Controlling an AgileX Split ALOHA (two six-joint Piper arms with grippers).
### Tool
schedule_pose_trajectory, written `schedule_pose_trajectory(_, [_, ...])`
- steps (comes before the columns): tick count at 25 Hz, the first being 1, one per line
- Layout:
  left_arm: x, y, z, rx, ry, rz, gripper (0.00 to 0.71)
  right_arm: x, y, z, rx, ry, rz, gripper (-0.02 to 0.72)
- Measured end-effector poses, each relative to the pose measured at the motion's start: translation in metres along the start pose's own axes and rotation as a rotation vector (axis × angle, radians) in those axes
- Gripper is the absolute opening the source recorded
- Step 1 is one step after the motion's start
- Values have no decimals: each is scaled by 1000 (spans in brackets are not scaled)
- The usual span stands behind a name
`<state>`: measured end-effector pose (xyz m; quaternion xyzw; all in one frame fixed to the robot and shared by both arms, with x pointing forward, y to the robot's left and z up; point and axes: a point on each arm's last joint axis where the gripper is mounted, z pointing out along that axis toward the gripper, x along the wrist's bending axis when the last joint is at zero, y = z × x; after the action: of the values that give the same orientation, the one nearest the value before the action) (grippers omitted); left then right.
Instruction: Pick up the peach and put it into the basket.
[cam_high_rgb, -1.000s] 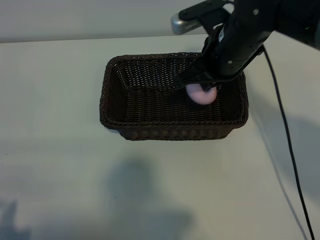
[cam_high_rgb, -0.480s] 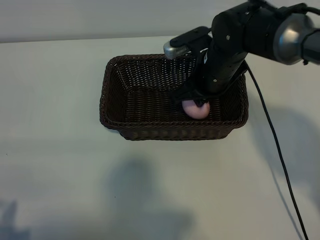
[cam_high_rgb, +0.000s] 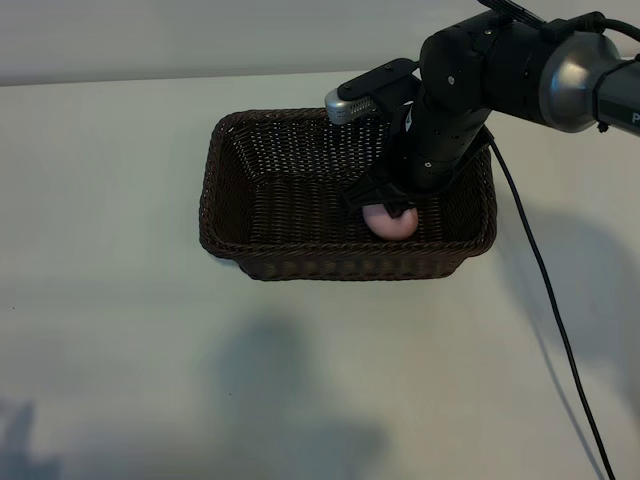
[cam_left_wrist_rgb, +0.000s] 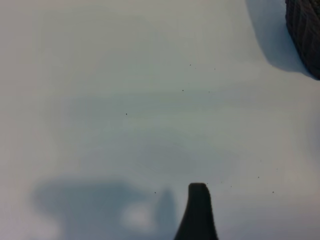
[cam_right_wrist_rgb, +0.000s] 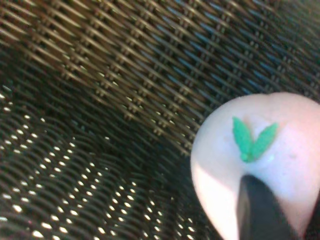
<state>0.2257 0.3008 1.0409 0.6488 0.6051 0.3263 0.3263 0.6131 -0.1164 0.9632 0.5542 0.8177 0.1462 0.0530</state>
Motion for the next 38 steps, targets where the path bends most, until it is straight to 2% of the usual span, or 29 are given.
schedule_pose_trajectory(5, [0, 0, 0, 0, 0, 0, 593, 0, 1, -3, 18, 1, -17, 494])
schedule_pose_trajectory(7, [0, 0, 0, 0, 0, 0, 593, 1, 4, -7, 18, 3, -17, 582])
schedule_pose_trajectory(9, [0, 0, 0, 0, 0, 0, 593, 2, 9, -13, 5, 4, -13, 631])
schedule_pose_trajectory(18, [0, 0, 0, 0, 0, 0, 592, 3, 25, -34, -33, 8, 11, 621])
schedule_pose_trajectory(23, [0, 0, 0, 0, 0, -1, 592, -17, 26, -39, -30, -14, 51, 612])
schedule_pose_trajectory(32, [0, 0, 0, 0, 0, -1, 592, -119, 17, -83, -111, -106, 269, 599])
schedule_pose_trajectory(38, [0, 0, 0, 0, 0, -1, 592, -187, -6, -97, -98, -166, 412, 599])
